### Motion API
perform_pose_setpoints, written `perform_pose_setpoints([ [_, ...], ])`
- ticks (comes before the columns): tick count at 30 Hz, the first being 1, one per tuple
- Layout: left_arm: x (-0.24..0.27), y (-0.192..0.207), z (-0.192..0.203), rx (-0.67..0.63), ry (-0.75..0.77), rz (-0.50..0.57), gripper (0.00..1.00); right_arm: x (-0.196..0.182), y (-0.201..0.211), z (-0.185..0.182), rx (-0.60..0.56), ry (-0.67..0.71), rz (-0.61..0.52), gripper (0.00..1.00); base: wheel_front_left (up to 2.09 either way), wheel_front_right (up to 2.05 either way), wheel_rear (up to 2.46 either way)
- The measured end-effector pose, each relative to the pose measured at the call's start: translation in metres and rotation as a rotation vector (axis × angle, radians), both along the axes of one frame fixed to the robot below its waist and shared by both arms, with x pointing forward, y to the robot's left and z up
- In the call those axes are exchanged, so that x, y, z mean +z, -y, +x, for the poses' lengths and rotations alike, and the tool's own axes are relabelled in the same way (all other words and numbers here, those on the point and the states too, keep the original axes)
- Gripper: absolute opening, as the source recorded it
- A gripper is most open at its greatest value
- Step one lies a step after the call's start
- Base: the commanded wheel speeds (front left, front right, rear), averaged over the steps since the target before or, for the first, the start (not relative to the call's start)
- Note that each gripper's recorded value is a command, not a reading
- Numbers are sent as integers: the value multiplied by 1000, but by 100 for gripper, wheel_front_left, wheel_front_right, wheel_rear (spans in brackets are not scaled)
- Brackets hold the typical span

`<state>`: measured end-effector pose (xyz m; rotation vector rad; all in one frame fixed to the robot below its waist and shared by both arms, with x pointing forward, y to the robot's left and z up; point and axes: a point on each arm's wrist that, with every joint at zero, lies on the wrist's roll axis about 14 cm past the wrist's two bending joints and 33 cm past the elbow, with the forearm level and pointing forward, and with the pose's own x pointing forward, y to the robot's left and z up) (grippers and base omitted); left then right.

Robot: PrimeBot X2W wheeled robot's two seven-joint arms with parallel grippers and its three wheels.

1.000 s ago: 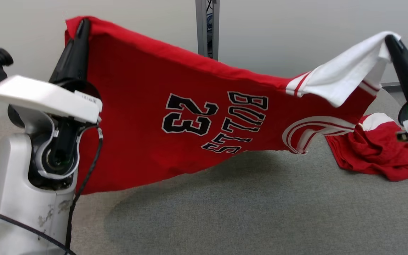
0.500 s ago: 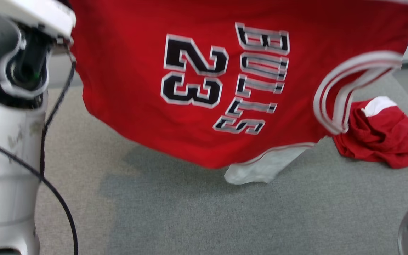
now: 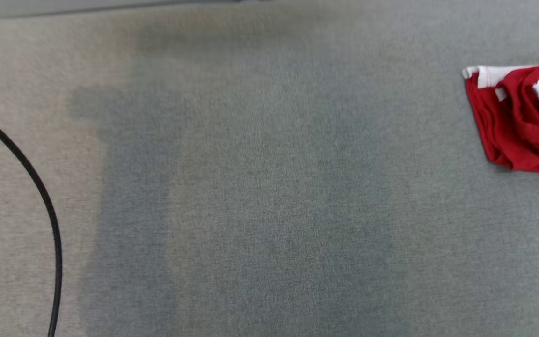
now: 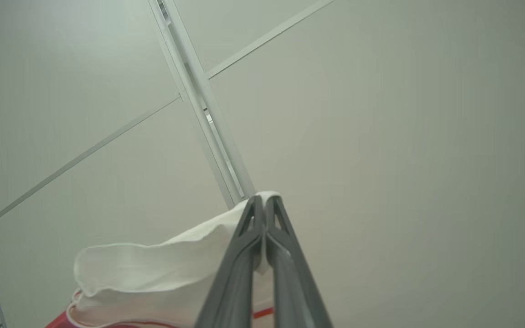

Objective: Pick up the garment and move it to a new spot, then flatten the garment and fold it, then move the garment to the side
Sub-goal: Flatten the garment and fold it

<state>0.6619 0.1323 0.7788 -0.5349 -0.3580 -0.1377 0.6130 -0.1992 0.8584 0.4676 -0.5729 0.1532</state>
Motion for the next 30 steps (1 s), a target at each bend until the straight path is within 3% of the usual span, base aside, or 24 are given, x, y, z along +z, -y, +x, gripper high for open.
perform_pose_setpoints([
  [3,-4,-6,13,36,48,18,0,-10,-1,15,-20,7,-1,0,0,0,0],
  [9,-35,-15,49,75,129,31,0,-66,-3,57,-49,-45,-7,0,0,0,0],
  [17,-132,-21,89,71,8,0,0,-176,-30,96,28,-237,-70,0,0,0,0],
  [20,-156,-20,92,57,-17,-2,0,-205,-37,98,52,-280,-78,0,0,0,0],
  [25,-159,-18,85,15,-2,-26,0,-207,-58,94,117,-263,-86,0,0,0,0],
  [30,-182,-20,65,-12,-58,-43,0,-236,-63,71,192,-330,-77,0,0,0,0],
])
